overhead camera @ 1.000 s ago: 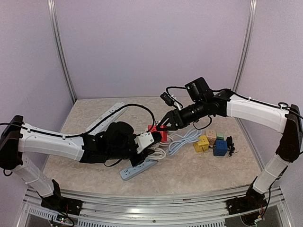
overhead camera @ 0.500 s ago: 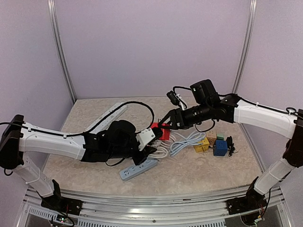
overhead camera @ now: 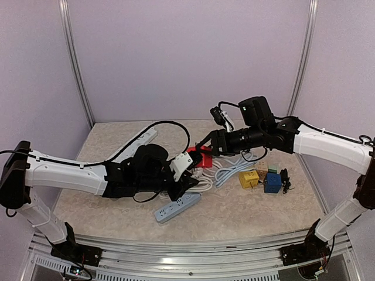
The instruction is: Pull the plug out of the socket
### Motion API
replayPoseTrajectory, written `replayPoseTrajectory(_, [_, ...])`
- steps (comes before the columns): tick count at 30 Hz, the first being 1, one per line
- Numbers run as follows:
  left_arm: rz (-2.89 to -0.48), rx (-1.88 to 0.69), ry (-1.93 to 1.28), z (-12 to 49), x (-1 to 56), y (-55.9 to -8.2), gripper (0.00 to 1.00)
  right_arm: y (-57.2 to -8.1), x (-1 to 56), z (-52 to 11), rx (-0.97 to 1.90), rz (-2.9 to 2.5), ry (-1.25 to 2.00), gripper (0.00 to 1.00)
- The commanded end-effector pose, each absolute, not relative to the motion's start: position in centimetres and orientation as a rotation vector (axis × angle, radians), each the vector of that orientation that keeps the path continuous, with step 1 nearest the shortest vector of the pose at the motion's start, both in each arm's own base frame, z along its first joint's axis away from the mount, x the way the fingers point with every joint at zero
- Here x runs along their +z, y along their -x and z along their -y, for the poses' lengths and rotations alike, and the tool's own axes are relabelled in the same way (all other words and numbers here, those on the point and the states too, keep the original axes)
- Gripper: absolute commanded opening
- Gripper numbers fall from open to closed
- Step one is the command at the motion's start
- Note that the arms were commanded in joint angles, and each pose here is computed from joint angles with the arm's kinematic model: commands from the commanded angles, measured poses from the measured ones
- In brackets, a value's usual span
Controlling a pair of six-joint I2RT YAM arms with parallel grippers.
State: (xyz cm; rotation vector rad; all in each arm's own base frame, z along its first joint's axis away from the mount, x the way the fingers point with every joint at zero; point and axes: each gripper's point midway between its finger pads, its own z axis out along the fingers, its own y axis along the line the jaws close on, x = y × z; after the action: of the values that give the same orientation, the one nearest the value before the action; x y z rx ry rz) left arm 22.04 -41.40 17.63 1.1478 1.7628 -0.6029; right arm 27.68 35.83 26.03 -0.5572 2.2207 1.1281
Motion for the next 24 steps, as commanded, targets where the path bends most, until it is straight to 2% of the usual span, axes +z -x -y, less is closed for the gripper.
replayPoseTrajectory(1, [-1.725, -0.654, -1.150, 40.9, 19.3, -21.4, 0.08, -30.6, 28.3, -35.3, 1.036, -2.066, 0.682, 0.00])
replayPoseTrajectory(2, [-1.740, -0.666, -1.132, 40.7, 19.3, -21.6, 0.23, -30.3, 28.6, -35.5, 1.040, -2.053, 0.710, 0.00])
replayPoseTrajectory(4, [-1.754, -0.726, -1.084, 40.3, 19.8, -21.9, 0.44, -30.2, 29.0, -35.4, 1.026, -2.025, 0.753, 0.00])
replayPoseTrajectory(7, [-1.760, -0.806, -0.995, 39.3, 21.0, -22.3, 0.69, -30.1, 29.5, -35.2, 1.009, -2.000, 0.776, 0.00])
replayPoseTrajectory(9, [-1.765, -0.848, -0.939, 38.5, 21.8, -22.6, 0.80, -29.5, 30.2, -35.4, 1.045, -1.965, 0.809, 0.00])
replayPoseTrajectory(13, [-1.790, -0.956, -0.816, 36.8, 23.1, -23.1, 0.90, -27.7, 31.9, -36.1, 1.151, -1.846, 0.905, 0.00])
replayPoseTrajectory(21, [-1.776, -1.199, -0.695, 34.8, 26.8, -23.8, 0.93, -25.5, 35.2, -36.9, 1.348, -1.695, 0.954, 0.00])
replayPoseTrajectory(24, [-1.743, -1.329, -0.672, 34.2, 28.4, -23.7, 0.99, -23.9, 36.0, -37.2, 1.436, -1.622, 1.044, 0.00])
